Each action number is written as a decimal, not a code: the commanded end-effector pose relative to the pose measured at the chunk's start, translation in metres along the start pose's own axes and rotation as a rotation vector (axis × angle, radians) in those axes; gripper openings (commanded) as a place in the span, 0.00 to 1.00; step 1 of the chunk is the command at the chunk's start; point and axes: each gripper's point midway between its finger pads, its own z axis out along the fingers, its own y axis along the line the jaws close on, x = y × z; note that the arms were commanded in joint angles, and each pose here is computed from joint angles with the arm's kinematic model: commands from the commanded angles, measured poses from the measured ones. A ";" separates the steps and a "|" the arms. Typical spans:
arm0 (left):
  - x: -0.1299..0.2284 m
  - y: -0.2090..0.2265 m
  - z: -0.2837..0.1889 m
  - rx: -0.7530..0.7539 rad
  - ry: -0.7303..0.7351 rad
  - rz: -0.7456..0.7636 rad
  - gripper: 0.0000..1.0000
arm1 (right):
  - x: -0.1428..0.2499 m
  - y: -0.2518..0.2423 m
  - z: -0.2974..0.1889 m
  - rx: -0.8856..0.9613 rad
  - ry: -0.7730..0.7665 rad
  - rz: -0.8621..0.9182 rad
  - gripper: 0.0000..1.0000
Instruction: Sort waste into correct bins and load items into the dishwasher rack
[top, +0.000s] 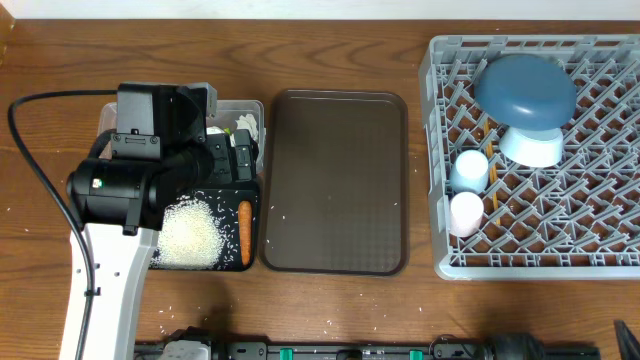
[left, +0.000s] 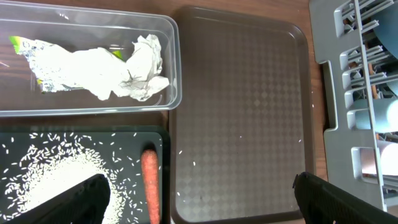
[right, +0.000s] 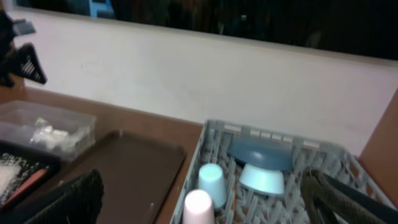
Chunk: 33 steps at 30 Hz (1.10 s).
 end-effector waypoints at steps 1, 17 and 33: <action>-0.001 0.003 0.000 -0.013 -0.003 -0.006 0.96 | 0.008 -0.005 0.023 0.020 0.004 -0.006 0.99; -0.001 0.003 0.000 -0.013 -0.003 -0.006 0.97 | 0.089 -0.012 0.137 0.017 0.031 -0.002 0.99; -0.001 0.003 0.000 -0.013 -0.003 -0.006 0.97 | 0.203 -0.021 0.193 0.091 0.032 0.145 0.99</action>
